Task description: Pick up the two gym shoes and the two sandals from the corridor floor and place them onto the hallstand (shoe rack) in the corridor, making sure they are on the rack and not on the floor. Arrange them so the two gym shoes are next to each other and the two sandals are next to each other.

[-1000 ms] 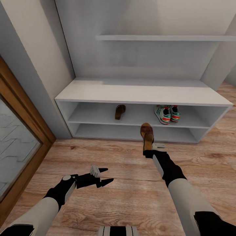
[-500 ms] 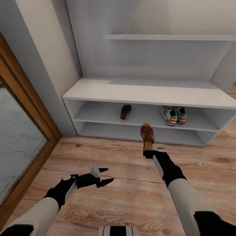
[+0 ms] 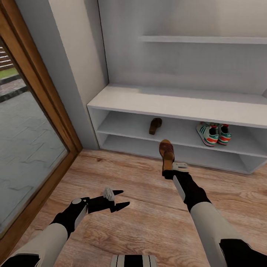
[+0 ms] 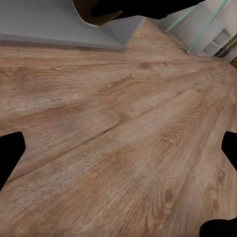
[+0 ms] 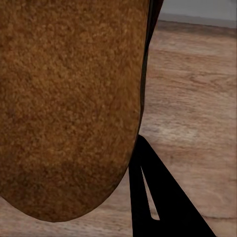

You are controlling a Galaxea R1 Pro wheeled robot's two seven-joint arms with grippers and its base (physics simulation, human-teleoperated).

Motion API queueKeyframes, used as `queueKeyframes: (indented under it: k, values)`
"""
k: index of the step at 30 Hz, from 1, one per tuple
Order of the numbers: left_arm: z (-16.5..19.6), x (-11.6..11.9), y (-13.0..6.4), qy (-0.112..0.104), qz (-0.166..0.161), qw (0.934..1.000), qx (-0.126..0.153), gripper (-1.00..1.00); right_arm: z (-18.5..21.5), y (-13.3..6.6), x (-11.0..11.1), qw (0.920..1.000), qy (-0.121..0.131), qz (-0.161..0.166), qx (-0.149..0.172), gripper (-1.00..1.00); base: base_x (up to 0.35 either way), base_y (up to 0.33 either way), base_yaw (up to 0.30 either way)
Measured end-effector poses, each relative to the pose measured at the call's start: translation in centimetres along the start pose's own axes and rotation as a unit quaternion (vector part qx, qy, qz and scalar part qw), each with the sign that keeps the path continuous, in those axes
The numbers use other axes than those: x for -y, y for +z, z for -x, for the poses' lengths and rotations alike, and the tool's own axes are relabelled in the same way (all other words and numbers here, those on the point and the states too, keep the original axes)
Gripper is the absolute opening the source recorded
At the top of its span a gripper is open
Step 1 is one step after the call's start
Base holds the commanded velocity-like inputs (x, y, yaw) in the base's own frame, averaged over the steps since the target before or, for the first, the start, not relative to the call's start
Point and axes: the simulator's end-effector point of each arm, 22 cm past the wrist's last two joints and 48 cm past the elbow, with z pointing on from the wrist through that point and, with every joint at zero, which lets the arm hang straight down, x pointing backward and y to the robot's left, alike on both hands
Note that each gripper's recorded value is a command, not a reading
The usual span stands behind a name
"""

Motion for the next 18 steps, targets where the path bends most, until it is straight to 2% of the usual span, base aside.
queueKeyframes:
  k: [6, 9, 12, 14, 18]
  values:
    - [-0.1, 0.0, 0.1, -0.001, 0.000, 1.0000, 0.000, 1.00, 0.1, 0.0, 0.3, 1.0000, 0.003, -0.002, 0.000, -1.00, 0.000, 0.000, 0.013]
    - [0.0, 0.1, 0.1, -0.001, -0.001, 1.0000, 0.000, 1.00, 1.1, -0.3, 0.7, 0.9999, 0.007, -0.003, 0.011, -1.00, 0.000, 0.000, 0.002]
    - [0.0, 0.1, 0.1, -0.001, -0.002, 1.0000, 0.000, 1.00, 5.4, -1.8, 1.0, 0.9982, 0.013, -0.003, 0.059, -1.00, 0.000, 0.000, 0.000]
    - [0.0, 0.1, 0.2, -0.001, -0.001, 1.0000, 0.000, 1.00, 7.1, -2.8, 1.2, 0.9970, 0.014, -0.004, 0.075, -1.00, 0.000, 0.000, 0.000]
    - [0.0, 0.1, 0.2, -0.001, -0.001, 1.0000, 0.000, 1.00, 8.8, -3.9, 1.2, 0.9961, 0.016, -0.003, 0.087, -1.00, 0.000, 0.000, 0.000]
